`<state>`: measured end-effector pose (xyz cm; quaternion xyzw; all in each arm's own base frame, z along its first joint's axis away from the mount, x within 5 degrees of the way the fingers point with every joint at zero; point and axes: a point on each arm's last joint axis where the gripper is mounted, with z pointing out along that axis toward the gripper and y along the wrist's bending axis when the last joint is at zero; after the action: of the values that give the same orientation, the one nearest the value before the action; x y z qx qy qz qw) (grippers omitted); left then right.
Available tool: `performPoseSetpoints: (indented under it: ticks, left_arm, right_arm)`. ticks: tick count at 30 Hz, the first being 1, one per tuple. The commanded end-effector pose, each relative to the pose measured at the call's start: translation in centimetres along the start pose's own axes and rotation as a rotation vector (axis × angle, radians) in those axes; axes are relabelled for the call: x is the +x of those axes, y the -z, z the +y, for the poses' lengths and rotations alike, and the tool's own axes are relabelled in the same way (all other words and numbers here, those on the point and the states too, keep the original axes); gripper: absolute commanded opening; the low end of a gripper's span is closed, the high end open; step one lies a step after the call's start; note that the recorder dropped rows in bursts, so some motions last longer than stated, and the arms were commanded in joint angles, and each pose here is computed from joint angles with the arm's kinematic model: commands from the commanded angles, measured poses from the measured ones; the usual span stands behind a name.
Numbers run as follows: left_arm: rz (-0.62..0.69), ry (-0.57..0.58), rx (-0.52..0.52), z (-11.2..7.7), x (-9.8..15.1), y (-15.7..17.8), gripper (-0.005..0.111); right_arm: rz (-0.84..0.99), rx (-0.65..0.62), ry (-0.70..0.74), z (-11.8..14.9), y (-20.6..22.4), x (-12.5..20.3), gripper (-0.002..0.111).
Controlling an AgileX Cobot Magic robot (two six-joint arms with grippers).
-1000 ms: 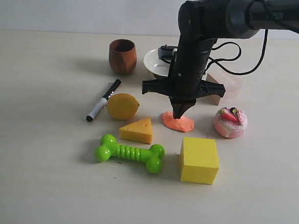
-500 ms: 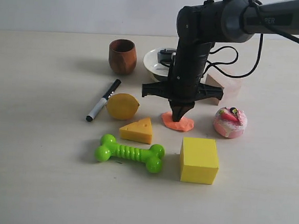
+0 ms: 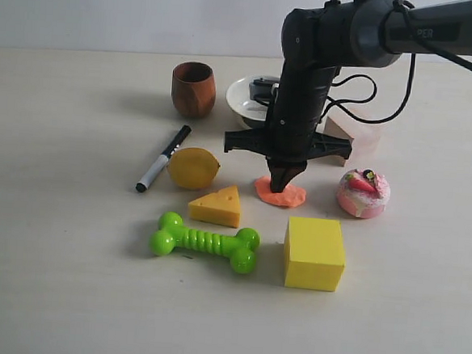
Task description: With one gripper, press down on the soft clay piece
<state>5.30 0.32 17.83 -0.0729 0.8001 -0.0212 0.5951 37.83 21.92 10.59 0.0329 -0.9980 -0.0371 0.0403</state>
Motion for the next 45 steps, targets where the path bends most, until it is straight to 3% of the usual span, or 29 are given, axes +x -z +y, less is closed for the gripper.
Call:
performPoseSetpoints:
  ticks: [1, 17, 27, 45]
  left_arm:
    - [-0.017, 0.006, 0.001, 0.0, -0.2, 0.1, 0.000]
    - [-0.017, 0.006, 0.001, 0.0, -0.2, 0.1, 0.000]
    - [-0.017, 0.006, 0.001, 0.0, -0.2, 0.1, 0.000]
    - [-0.017, 0.006, 0.001, 0.0, -0.2, 0.1, 0.000]
  right_arm:
    - [0.062, -0.013, -0.016, 0.2, -3.4, 0.3, 0.000]
    - [0.123, 0.013, -0.007, -0.1, -4.6, 0.7, 0.000]
    - [-0.039, 0.027, 0.040, -0.1, 0.1, 0.0, 0.000]
    - [-0.110, 0.001, 0.048, 0.2, 2.4, 0.0, 0.000]
